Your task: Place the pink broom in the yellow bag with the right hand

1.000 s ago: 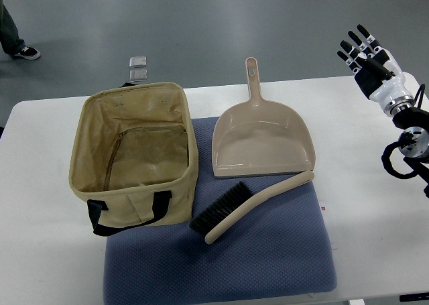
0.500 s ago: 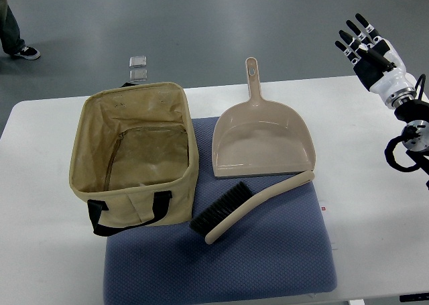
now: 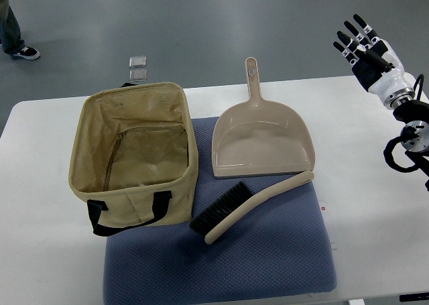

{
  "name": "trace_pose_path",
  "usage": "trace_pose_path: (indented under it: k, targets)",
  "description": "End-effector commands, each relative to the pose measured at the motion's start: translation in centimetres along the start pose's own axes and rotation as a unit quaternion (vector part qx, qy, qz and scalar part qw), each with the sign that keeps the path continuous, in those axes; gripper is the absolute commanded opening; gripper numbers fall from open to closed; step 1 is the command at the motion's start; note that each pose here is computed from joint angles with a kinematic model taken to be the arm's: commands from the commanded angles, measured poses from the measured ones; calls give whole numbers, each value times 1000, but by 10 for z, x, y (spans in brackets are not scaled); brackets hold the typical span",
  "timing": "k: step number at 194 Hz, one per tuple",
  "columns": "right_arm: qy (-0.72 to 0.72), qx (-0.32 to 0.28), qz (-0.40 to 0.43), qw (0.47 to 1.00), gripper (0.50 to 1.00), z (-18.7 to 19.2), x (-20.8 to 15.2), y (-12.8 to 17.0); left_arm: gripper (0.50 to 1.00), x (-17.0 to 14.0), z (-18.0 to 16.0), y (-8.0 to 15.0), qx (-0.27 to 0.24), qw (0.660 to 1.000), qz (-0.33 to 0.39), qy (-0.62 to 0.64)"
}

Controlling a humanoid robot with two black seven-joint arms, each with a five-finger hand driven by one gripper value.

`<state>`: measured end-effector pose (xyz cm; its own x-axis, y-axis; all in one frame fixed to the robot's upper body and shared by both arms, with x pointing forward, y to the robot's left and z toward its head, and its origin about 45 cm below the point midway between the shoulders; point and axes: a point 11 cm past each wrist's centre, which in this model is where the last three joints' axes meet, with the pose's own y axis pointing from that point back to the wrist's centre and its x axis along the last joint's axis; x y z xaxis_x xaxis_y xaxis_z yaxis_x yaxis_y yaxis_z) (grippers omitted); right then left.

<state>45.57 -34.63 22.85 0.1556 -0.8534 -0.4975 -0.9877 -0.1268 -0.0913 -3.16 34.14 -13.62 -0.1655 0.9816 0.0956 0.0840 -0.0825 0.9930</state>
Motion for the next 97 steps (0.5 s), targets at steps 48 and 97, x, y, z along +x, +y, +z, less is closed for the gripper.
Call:
trace_pose_path:
  k: [48, 97]
  targets:
    - [64, -7, -49, 997, 928, -9, -17, -9, 1000, 0, 0, 0, 0, 1000, 1, 0]
    - [189, -35, -181, 964, 928, -22, -48, -10, 1000, 0, 0, 0, 0, 1000, 0, 0]
